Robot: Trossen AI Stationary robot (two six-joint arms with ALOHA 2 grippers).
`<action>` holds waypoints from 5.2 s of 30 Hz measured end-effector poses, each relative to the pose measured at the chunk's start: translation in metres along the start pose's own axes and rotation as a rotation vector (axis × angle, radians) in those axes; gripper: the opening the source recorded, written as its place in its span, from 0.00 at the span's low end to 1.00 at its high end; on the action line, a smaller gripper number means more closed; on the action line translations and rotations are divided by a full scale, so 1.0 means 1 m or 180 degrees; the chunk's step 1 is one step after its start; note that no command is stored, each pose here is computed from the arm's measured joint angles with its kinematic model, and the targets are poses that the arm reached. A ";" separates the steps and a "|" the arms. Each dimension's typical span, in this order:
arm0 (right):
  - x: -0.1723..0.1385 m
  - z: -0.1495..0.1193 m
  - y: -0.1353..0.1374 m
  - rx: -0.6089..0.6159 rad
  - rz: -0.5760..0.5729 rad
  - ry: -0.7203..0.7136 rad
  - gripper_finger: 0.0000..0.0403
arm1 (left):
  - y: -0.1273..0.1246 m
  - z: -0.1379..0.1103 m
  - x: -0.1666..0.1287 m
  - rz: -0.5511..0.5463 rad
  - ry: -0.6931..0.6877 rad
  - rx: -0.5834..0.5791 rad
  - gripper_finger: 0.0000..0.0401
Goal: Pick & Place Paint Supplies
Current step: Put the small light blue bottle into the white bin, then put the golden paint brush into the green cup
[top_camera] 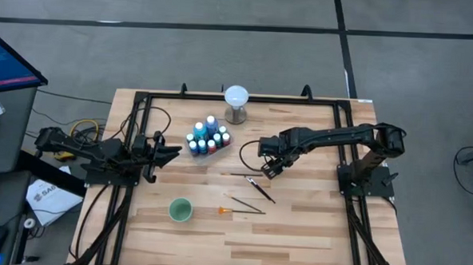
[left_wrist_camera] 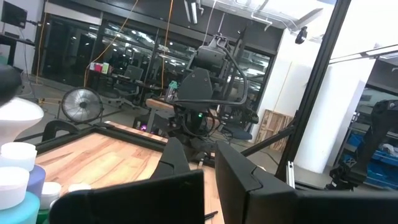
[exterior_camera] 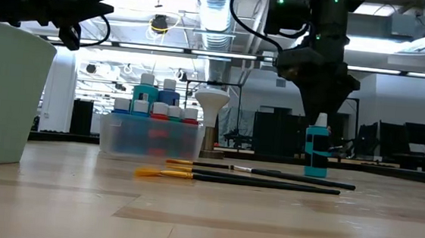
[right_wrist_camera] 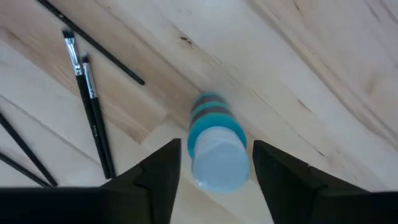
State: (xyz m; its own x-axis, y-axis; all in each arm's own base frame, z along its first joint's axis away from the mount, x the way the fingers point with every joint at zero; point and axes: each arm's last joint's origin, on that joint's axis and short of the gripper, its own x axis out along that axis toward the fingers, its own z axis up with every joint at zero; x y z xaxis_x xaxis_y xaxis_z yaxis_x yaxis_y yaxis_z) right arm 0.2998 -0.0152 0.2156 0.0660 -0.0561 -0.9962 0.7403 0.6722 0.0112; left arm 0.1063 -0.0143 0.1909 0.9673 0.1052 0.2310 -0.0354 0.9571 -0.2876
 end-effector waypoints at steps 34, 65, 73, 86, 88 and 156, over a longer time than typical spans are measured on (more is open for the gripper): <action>-0.101 0.107 0.109 -0.0983 0.0978 -0.1349 0.27 | 0.000 -0.001 0.001 0.0002 0.0008 0.0003 0.00; -0.022 0.156 0.133 -0.1153 0.0495 -0.1255 0.27 | 0.000 -0.005 0.004 0.0029 0.0129 0.0043 0.00; -0.020 0.159 0.131 -0.1119 0.0465 -0.1286 0.40 | 0.000 -0.005 0.004 0.0025 0.0109 0.0037 0.00; -0.038 0.159 0.127 -0.1173 0.0547 -0.1402 0.40 | 0.000 -0.004 0.004 0.0024 0.0104 0.0035 0.00; -0.060 0.156 0.122 -0.1160 0.0632 -0.1534 0.40 | 0.000 -0.004 0.004 0.0023 0.0104 0.0035 0.00; -0.051 -0.162 -0.159 -0.0884 0.2878 -0.4769 0.18 | -0.001 -0.006 0.007 0.0046 0.0108 0.0039 0.00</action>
State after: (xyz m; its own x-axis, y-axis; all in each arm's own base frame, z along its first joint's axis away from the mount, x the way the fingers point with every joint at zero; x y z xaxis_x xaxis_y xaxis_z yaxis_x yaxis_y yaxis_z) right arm 0.0700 0.0004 0.2511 0.9668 -0.0882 0.2397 0.0155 0.9571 0.2894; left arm 0.1144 -0.0158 0.1876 0.9746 0.1098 0.1952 -0.0521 0.9588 -0.2792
